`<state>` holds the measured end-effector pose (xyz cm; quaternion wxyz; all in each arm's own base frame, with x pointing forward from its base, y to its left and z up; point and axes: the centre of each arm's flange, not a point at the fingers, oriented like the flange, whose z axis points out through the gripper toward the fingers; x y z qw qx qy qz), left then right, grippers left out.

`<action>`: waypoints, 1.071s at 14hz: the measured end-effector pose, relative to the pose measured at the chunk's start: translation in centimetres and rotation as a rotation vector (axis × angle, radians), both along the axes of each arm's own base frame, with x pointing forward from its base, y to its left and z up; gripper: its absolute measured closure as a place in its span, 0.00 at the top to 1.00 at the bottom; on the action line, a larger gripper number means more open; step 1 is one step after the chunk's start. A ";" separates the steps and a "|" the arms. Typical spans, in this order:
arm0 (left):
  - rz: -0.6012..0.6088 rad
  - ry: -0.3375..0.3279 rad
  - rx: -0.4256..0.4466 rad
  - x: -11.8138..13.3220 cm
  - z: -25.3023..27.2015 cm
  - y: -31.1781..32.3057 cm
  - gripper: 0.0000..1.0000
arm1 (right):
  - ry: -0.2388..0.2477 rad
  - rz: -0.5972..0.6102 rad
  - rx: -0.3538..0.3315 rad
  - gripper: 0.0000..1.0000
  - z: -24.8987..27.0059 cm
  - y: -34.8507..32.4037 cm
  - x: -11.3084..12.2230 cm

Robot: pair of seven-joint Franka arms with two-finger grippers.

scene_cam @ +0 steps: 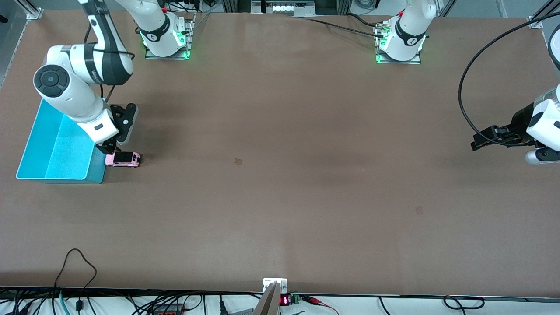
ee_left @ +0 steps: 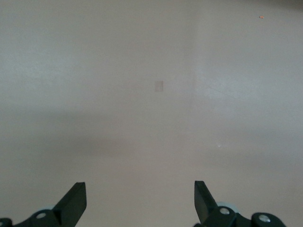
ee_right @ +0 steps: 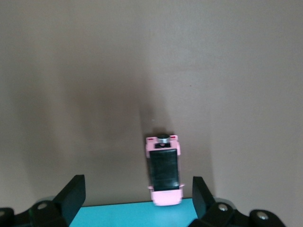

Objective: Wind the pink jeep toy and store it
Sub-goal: 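Lower the right gripper and grasp the pink jeep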

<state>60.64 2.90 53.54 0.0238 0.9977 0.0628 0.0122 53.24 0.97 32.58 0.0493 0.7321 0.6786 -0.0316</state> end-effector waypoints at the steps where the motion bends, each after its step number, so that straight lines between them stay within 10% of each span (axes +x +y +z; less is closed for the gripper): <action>1: -0.002 -0.003 0.000 0.0 0.0 0.0 1.00 | -0.007 0.035 0.005 1.00 -1.3 -1.1 0.4; 15: -0.018 0.018 0.001 -1.2 2.9 0.4 1.00 | -0.056 0.076 0.039 1.00 -11.3 -4.1 1.6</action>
